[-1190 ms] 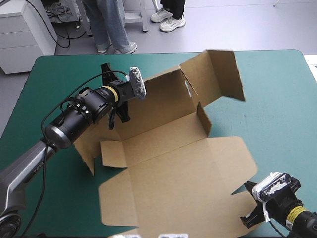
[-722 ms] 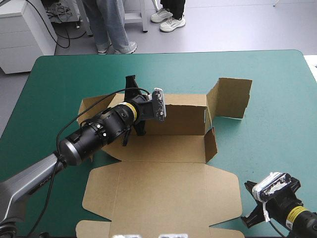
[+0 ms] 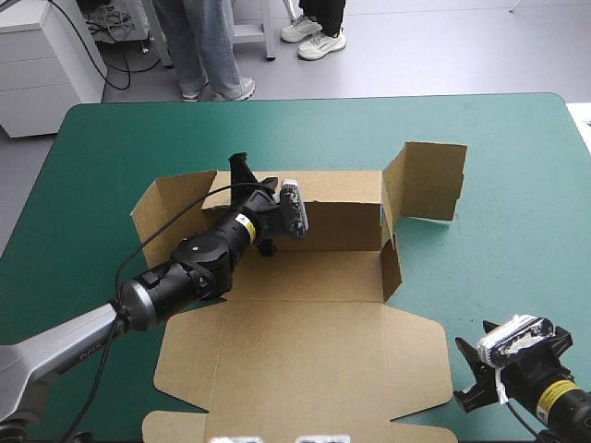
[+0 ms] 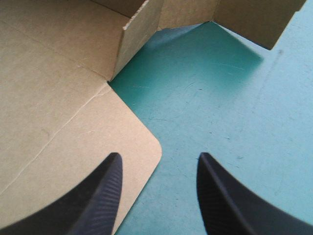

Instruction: Fold the box

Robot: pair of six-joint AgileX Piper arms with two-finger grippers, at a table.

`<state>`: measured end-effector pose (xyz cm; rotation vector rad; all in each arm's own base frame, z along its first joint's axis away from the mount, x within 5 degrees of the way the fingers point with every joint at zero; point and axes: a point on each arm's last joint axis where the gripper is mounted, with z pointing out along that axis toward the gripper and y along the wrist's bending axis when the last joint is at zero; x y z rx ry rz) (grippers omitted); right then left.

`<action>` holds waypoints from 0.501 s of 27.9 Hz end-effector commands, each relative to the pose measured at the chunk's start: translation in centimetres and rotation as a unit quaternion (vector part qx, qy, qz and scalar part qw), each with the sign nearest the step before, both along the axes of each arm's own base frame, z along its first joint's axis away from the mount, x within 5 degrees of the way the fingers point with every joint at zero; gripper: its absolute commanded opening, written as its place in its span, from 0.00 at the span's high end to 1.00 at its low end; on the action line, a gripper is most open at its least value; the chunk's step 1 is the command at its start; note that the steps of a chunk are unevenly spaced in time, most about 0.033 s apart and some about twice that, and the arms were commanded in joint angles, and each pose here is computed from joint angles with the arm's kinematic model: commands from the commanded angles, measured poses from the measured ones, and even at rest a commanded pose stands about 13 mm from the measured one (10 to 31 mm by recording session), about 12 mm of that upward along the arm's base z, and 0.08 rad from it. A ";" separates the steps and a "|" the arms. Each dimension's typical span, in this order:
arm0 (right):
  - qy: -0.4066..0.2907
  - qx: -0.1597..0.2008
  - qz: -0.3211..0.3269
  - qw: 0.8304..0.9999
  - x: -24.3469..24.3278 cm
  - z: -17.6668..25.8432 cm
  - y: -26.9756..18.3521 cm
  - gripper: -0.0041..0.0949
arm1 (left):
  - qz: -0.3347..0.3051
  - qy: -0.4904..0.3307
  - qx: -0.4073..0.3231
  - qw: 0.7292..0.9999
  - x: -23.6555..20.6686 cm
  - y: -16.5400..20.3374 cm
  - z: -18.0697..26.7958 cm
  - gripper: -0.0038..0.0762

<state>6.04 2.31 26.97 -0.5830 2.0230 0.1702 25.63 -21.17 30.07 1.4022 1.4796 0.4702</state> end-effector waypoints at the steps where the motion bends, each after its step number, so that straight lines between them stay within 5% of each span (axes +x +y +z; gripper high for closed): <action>1: -0.041 0.011 -0.023 0.999 0.5 1.3 -0.2 0.41 | 0.021 0.003 -0.037 0.999 -0.3 0.0 0.5 0.96; 14: -0.060 0.048 -0.090 0.993 0.8 7.4 -1.2 0.41 | 0.014 -0.001 -0.034 0.999 -0.3 -0.1 0.6 0.96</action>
